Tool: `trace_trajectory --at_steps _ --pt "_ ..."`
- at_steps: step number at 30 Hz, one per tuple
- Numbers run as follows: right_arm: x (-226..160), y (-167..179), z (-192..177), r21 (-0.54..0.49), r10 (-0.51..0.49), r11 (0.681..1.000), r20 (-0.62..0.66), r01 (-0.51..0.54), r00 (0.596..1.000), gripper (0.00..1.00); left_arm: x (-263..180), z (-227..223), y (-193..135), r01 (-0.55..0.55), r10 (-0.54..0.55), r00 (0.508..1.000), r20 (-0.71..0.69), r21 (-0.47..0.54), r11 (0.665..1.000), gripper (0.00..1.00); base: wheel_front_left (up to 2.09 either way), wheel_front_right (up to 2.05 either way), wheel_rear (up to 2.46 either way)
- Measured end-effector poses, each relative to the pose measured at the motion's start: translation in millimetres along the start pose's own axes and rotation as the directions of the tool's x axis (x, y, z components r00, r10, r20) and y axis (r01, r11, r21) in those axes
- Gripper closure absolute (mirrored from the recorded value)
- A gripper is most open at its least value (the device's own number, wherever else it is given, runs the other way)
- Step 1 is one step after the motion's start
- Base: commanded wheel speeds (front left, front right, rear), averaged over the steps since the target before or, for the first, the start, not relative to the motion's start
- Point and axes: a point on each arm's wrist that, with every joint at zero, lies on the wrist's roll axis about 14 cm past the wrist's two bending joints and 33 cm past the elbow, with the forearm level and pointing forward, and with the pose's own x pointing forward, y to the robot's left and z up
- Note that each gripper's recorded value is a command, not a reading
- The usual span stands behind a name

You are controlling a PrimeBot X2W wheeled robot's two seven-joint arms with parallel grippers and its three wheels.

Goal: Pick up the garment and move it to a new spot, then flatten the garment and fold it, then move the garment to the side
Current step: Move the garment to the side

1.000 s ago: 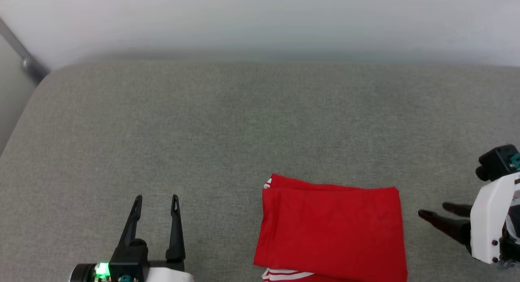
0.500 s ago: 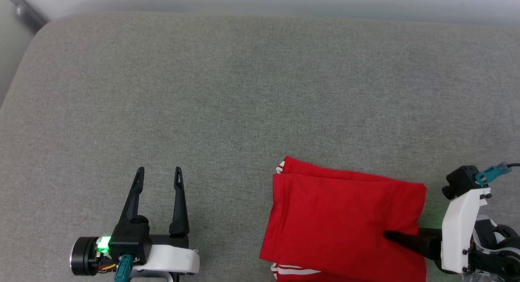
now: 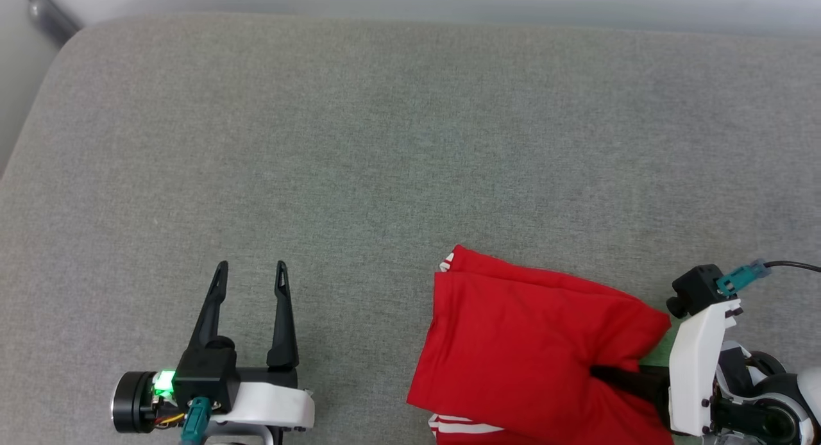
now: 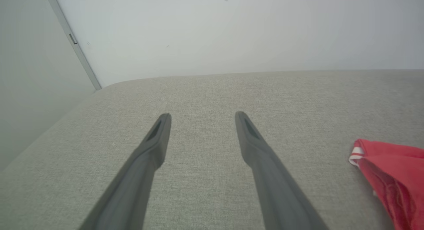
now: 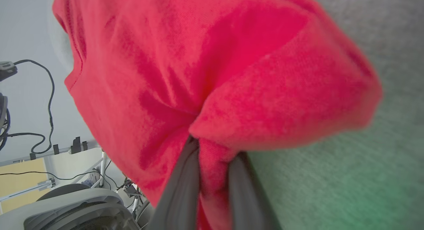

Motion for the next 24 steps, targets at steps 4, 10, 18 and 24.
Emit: trace_trajectory --at_steps 4,10,18,24 --pt "-13 5 8 -0.044 -0.004 0.999 0.042 0.005 0.999 1.0 -4 4 0 -0.002 0.002 1.0 0.012 -0.003 1.0 0.0 0.0 0.0 0.0" --pt "-51 4 28 -0.14 -0.057 0.987 0.133 0.076 0.99 1.0 -7 9 -12 0.036 -0.036 0.999 0.026 -0.009 0.999 0.0 0.0 0.0 0.0" --pt "-125 -36 40 -0.198 -0.267 0.929 0.231 0.314 0.936 1.0 11 12 -46 0.146 -0.146 0.988 0.053 -0.005 0.989 0.0 0.0 0.0 0.0" --pt "-184 -95 48 -0.132 -0.484 0.837 0.274 0.532 0.831 1.0 41 8 -74 0.237 -0.238 0.969 0.071 0.017 0.971 0.0 0.0 0.0 0.0"
